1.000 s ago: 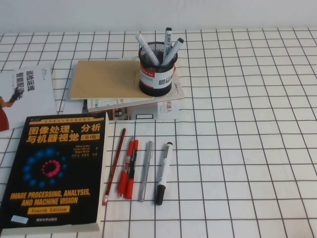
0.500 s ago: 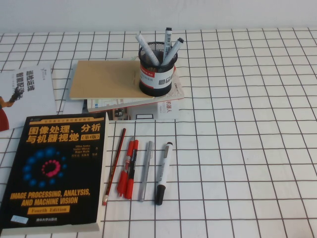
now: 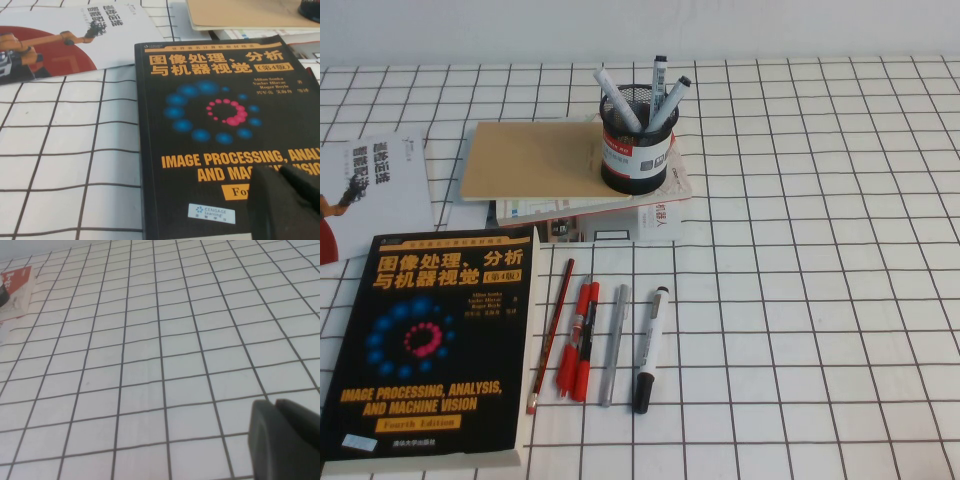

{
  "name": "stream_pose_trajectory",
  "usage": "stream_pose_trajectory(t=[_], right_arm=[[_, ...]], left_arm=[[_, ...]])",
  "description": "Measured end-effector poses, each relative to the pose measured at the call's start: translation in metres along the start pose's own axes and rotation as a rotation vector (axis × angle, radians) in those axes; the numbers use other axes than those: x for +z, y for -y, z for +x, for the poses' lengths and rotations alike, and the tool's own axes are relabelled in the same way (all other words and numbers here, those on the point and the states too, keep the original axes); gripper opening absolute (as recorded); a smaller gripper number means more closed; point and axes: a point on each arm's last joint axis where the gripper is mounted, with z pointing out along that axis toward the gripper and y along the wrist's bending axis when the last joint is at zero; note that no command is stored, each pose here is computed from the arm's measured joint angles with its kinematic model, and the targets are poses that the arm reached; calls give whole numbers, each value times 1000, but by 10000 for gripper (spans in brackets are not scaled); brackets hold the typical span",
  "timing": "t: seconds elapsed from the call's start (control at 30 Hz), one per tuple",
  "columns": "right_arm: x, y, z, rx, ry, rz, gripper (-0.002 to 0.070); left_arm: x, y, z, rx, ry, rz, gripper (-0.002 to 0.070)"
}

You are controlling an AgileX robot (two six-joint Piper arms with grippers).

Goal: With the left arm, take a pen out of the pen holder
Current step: 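Take a marker out of the pen holder and lay it on the table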

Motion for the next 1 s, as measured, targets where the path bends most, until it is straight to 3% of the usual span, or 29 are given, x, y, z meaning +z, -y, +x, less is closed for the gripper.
stream_pose_trajectory(t=[0.27, 0.37, 0.5, 0.57, 1.0], right_arm=[[0, 0, 0, 0, 0, 0, -16], [0, 0, 0, 0, 0, 0, -16], [0, 0, 0, 0, 0, 0, -16], [0, 0, 0, 0, 0, 0, -17], [0, 0, 0, 0, 0, 0, -17]], left_arm=[[0, 1, -4, -29, 43, 8, -2], [0, 3, -9, -195, 95, 38, -2], [-2, 5, -19, -585, 192, 114, -2], [-3, 4, -23, -676, 228, 132, -2], [-5, 3, -28, -725, 272, 145, -2]])
